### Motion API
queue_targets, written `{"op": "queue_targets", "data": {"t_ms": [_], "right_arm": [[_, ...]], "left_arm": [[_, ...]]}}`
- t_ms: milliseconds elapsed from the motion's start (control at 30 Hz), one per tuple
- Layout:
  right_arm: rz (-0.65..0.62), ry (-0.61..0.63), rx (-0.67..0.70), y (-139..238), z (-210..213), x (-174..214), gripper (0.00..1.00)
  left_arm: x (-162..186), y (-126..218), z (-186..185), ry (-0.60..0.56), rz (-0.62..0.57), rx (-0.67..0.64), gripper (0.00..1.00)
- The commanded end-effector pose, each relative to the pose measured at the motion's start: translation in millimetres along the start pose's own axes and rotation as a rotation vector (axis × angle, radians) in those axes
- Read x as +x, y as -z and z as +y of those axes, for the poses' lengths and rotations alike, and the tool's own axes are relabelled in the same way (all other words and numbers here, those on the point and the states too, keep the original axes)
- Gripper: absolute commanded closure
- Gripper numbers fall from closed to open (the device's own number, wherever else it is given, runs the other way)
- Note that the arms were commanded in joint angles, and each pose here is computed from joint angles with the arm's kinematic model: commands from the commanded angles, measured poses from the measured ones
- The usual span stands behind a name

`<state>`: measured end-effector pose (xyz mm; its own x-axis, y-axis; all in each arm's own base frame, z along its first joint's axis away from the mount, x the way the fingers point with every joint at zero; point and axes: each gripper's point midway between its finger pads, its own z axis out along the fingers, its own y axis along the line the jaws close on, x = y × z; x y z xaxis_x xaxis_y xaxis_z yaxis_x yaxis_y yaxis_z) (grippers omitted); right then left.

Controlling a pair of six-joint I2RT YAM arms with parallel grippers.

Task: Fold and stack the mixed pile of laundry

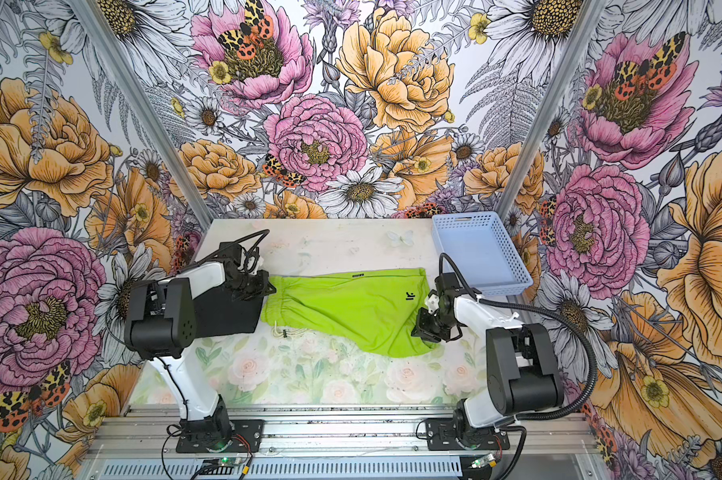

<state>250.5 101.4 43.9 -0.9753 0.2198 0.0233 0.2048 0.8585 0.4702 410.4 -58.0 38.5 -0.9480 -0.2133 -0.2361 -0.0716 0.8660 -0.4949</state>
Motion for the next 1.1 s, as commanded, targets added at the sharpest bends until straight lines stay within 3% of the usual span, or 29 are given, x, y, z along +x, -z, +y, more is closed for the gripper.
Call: {"op": "queue_targets", "data": {"t_ms": [0,200,300,567,900,1067], "right_arm": [[-0.030,0.011,-0.036,8.5,8.9,-5.9,0.77],[-0.018,0.002,-0.015,2.2,1.7,-5.7,0.89],[-0.044,-0.014,-0.002,7.5,-2.6,-6.4,1.00],[-0.173,-0.145,-0.004,37.4,-19.5,7.5,1.00],[-0.160,-0.309,0.048,25.8,-45.8,46.9,1.00],[-0.164,-0.330,0.082,26.1,-51.6,46.3,1.00]], "left_arm": [[12.4,-9.7,-2.2,-0.008,0.051,0.019,1.00],[14.1,-9.8,-2.4,-0.007,0.054,0.021,1.00],[14.7,-9.3,-1.6,-0.006,0.055,0.018,1.00],[18.1,-7.8,9.1,0.017,0.061,-0.004,1.00],[18.6,-8.0,14.5,0.027,0.069,-0.020,1.00],[19.4,-9.4,14.3,0.029,0.074,-0.016,1.00]]}}
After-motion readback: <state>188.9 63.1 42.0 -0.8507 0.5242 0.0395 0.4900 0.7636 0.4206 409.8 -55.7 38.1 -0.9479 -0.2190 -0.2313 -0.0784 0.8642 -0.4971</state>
